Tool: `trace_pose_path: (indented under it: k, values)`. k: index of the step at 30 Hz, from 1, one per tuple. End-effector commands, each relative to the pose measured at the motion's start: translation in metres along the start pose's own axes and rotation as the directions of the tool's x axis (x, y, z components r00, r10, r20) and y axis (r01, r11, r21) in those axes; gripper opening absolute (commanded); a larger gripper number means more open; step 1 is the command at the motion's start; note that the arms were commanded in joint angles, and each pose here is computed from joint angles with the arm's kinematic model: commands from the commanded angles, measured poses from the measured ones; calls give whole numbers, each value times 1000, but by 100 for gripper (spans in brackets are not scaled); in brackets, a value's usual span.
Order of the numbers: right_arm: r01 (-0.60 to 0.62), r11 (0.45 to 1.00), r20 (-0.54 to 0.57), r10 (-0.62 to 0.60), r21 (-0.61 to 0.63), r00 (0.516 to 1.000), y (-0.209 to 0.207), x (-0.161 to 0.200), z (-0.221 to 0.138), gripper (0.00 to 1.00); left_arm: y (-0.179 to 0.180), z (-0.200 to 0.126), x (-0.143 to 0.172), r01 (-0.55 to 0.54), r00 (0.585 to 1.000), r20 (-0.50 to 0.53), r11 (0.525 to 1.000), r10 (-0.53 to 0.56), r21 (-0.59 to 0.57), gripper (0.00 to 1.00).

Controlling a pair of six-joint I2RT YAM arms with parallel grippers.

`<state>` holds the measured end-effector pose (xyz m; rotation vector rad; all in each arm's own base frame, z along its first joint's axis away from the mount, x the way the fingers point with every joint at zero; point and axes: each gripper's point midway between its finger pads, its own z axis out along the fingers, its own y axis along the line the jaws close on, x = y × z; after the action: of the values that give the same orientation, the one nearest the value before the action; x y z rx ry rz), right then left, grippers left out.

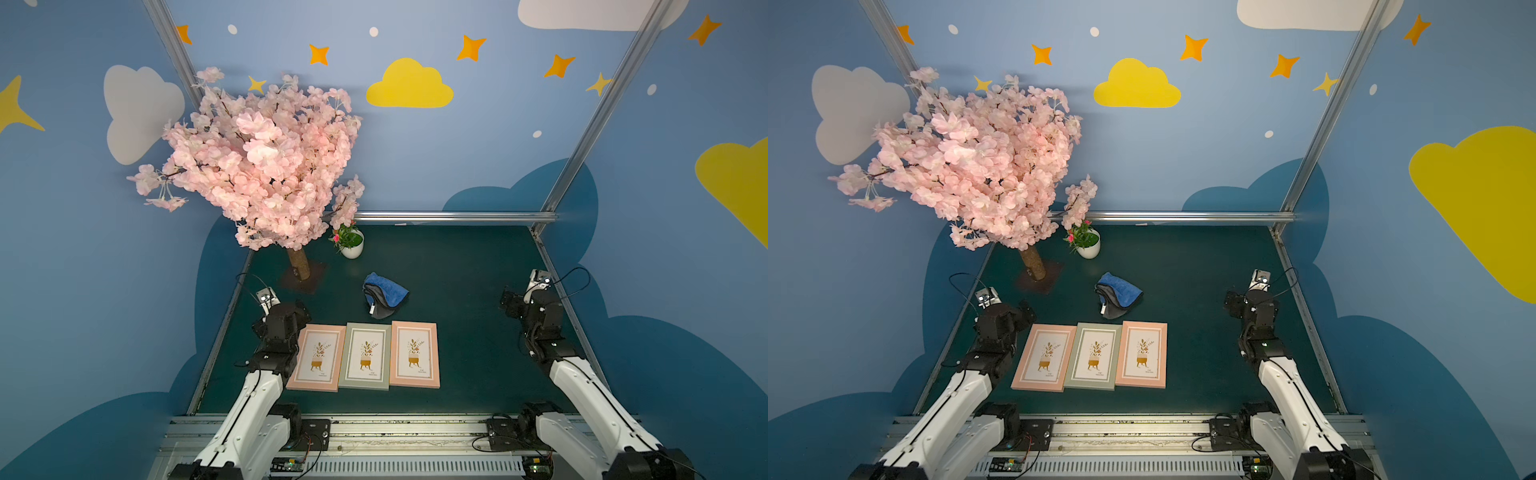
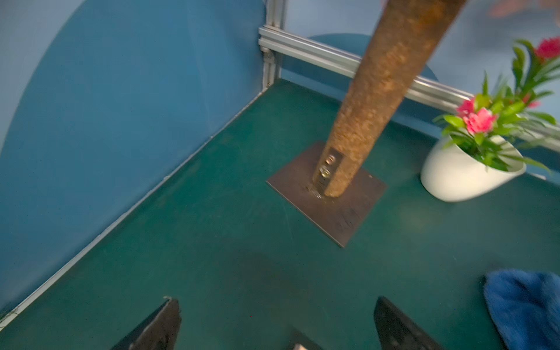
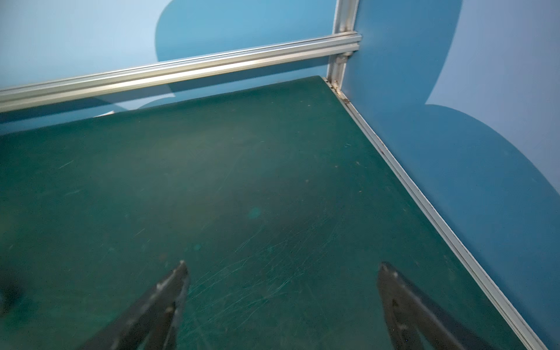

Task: Wipe the picture frame with a cloth
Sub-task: Reset both arms

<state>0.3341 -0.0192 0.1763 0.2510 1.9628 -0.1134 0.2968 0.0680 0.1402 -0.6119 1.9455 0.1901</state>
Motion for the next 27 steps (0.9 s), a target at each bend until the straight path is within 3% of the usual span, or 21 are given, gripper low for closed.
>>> trace_pose_path:
  k: [1,10,17,24,27]
  values:
    - [40,998,110,-33,-54,993,7,-31,8,97,-21,6,-33,1,996,86,995,-10,95,100]
    - [80,989,132,-64,-121,989,17,18,33,97,-34,41,11,-147,986,99,976,132,158,100]
    - [117,970,164,-82,-214,983,36,39,54,97,-48,61,8,-170,978,152,968,143,184,100]
    - [123,970,167,-88,-211,982,37,56,68,97,-40,44,10,-154,957,272,968,97,197,100]
    - [123,969,149,-93,-213,984,38,56,71,97,-41,44,10,-159,967,230,966,111,202,100]
